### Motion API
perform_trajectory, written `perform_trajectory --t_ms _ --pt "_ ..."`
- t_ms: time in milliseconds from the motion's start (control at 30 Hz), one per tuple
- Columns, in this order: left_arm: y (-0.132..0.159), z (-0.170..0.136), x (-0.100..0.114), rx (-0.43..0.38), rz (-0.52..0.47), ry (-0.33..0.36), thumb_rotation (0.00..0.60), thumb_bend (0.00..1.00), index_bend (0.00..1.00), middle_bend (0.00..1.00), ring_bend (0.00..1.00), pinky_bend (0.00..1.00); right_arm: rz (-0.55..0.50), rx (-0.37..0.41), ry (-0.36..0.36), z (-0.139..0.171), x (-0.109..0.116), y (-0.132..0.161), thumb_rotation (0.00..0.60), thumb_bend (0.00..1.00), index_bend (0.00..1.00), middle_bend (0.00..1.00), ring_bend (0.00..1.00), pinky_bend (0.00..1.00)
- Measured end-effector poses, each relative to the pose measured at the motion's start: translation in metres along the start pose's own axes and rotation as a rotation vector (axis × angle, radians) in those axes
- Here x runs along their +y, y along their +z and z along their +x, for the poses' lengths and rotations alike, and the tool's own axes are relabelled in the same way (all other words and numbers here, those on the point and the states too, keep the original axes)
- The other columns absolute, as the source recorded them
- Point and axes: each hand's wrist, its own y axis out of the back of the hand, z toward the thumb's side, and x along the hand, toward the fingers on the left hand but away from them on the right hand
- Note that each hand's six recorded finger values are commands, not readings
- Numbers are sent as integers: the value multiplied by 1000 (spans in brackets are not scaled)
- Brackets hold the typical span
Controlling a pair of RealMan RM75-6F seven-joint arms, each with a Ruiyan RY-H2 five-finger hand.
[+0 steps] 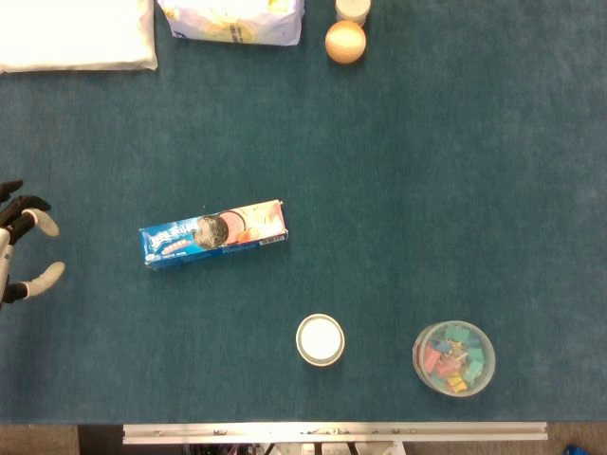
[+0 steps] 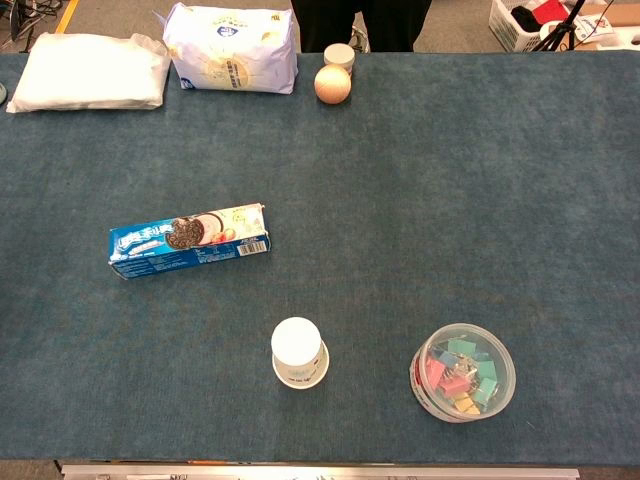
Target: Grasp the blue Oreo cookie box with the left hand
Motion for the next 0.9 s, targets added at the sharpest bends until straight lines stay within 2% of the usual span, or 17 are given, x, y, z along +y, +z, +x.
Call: perform_trajectory --t_ms 233,433,700,900 --pt "3 1 -9 4 20 -36 600 167 483 332 164 238 -4 -3 -9 1 2 0 600 0 563 489 297 347" --pt "20 11 -20 -38 35 -82 600 166 466 306 162 237 -6 -2 -9 1 3 0 600 0 564 489 297 347" --pt "42 26 -44 -60 115 -221 600 145 392 225 105 217 -13 -6 -18 2 6 -1 600 0 563 489 297 347" --pt "59 38 -59 -68 157 -289 600 121 337 188 88 200 -17 -7 -24 2 9 -2 600 0 564 489 297 347"
